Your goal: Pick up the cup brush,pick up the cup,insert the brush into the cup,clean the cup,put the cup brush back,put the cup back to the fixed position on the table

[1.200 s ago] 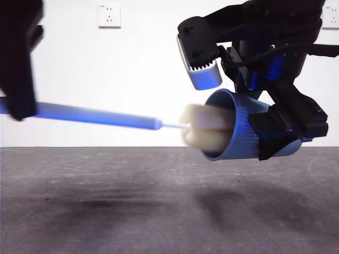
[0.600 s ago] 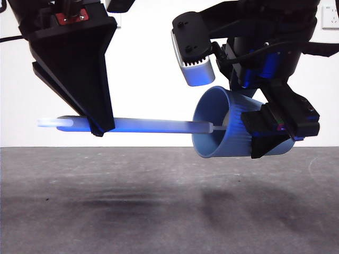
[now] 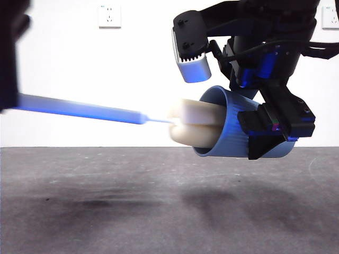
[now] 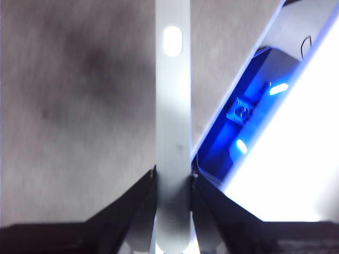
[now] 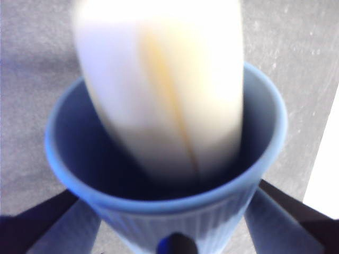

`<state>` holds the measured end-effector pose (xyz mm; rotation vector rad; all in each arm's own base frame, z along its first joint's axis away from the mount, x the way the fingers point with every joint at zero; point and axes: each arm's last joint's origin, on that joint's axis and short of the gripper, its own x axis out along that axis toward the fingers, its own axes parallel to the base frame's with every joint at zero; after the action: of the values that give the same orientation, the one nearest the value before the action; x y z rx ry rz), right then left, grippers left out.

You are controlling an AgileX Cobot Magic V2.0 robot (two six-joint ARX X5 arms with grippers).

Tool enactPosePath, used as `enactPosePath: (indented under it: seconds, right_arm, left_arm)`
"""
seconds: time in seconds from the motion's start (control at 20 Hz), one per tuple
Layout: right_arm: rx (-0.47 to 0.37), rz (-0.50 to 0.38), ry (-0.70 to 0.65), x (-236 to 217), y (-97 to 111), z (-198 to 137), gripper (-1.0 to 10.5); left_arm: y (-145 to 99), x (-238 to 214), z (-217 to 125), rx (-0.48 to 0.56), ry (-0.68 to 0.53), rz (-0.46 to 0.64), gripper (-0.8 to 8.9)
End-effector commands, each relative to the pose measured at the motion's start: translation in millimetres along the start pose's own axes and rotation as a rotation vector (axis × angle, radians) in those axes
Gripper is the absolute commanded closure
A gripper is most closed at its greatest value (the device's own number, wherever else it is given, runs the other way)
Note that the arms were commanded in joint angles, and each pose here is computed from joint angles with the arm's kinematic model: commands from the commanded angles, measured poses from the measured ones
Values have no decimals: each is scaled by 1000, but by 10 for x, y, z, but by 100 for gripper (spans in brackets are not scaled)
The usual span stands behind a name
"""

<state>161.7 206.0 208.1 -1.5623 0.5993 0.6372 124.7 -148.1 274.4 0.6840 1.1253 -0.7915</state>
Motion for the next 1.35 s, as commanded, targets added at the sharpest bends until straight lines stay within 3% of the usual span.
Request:
enactPosePath:
  seconds: [0.05,0.2,0.35,0.6,0.7,0.85,1.05,1.2,1.35]
  right_arm:
    - [51,-5,11,33,-21,-12,963]
    - [127,-11,37,71,-71,-77,963]
    - [298,-63,78,90,-175,-188,963]
    - [792,-121,38,-35,-442,-556,963]
    - [993,-103,-65,-187,-523,-690,963]
    - [1195,-28,-274,-441,-602,-838,963]
    - [1328,41,-492,-702,-648,-922,963]
    - [1336,59,-546,-774,-651,-946,963]
    - [1337,57,-550,-785,-650,-952,963]
  left_arm:
    - [-2,-77,-109,-27,38,3,822]
    - [-13,-173,-238,-48,67,5,822]
    - [5,-269,-308,-104,23,86,822]
    - [143,-331,-273,-339,-125,142,822]
    - [244,-269,-216,-499,-212,174,822]
    - [361,-30,-106,-649,-310,185,822]
    - [508,337,131,-788,-384,179,822]
    - [592,647,363,-818,-416,172,822]
    - [637,1016,465,-872,-354,176,822]
